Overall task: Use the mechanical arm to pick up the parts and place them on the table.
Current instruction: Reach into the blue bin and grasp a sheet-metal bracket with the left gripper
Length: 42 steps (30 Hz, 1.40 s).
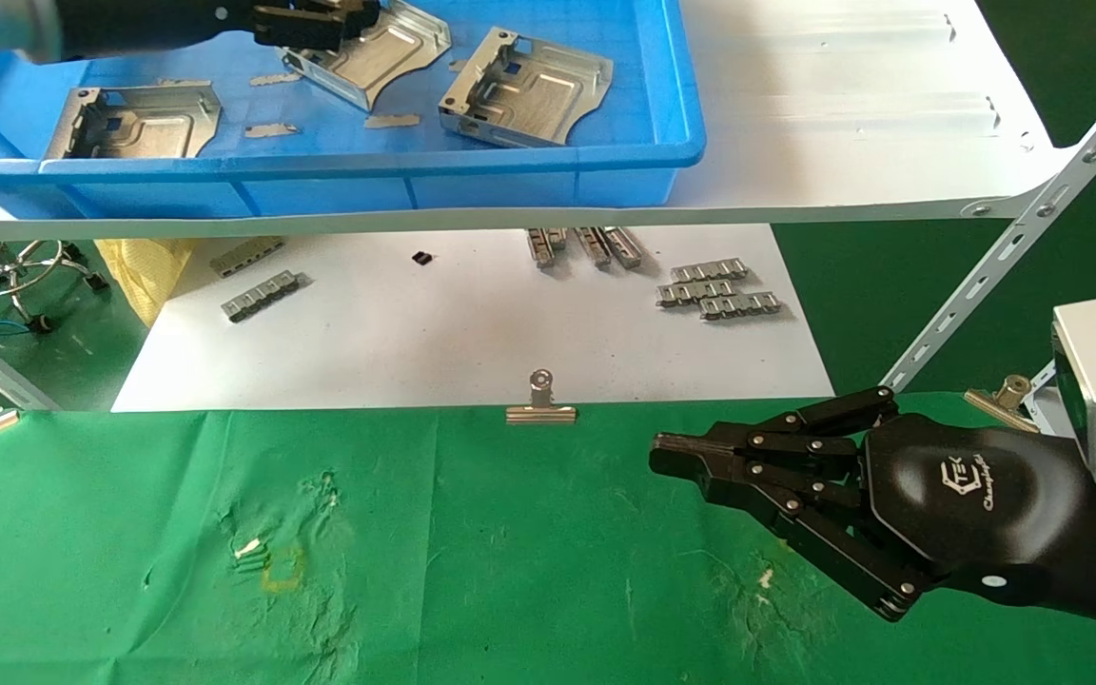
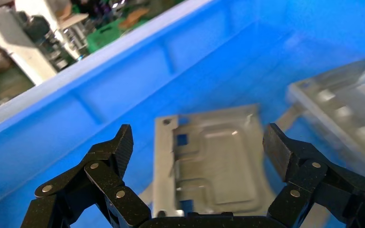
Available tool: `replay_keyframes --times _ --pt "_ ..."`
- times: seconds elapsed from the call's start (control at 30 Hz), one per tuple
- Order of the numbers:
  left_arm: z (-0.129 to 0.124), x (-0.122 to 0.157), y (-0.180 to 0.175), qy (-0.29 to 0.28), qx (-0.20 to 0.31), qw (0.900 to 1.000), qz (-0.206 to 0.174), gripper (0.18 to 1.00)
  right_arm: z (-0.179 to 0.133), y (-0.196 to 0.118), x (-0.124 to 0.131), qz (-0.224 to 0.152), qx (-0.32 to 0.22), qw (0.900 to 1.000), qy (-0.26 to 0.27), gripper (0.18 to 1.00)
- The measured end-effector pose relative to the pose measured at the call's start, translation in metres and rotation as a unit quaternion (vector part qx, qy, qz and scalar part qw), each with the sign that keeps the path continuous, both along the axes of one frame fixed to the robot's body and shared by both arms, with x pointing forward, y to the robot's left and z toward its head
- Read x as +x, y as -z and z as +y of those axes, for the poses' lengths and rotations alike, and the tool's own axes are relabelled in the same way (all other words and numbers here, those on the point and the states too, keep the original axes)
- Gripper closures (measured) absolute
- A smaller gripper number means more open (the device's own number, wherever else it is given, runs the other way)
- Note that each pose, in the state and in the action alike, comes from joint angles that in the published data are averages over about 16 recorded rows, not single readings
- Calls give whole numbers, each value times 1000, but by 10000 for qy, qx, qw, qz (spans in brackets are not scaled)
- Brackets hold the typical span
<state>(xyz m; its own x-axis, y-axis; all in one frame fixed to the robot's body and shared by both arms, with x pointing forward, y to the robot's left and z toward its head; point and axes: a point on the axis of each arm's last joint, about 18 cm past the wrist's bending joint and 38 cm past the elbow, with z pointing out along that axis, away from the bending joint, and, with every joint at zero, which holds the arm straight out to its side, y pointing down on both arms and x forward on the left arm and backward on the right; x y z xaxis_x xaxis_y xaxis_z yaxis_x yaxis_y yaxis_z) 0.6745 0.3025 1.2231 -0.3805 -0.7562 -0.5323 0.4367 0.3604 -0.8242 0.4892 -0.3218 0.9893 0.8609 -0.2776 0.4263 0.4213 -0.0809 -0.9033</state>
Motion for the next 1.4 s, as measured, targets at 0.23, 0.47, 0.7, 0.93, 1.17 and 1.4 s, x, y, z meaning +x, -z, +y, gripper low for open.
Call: replay_keyframes --times 0.23,0.47,0.7,0.93,1.17,1.4 --pt "-3 19 2 -448 -46 9987 236 196 0 0 0 0 0 10000 0 985" --pt "-4 26 6 -584 -104 9975 387 237 0 0 0 0 0 10000 0 964" --pt "-7 28 7 -604 -153 9972 412 323 0 0 0 0 0 10000 0 905" --pt "-9 31 8 -609 -215 9971 396 460 0 0 0 0 0 10000 0 796" --pt "-8 32 9 -605 -289 9970 387 629 0 0 0 0 0 10000 0 651" --pt "0 28 7 -578 -380 9970 343 788 0 0 0 0 0 10000 0 488"
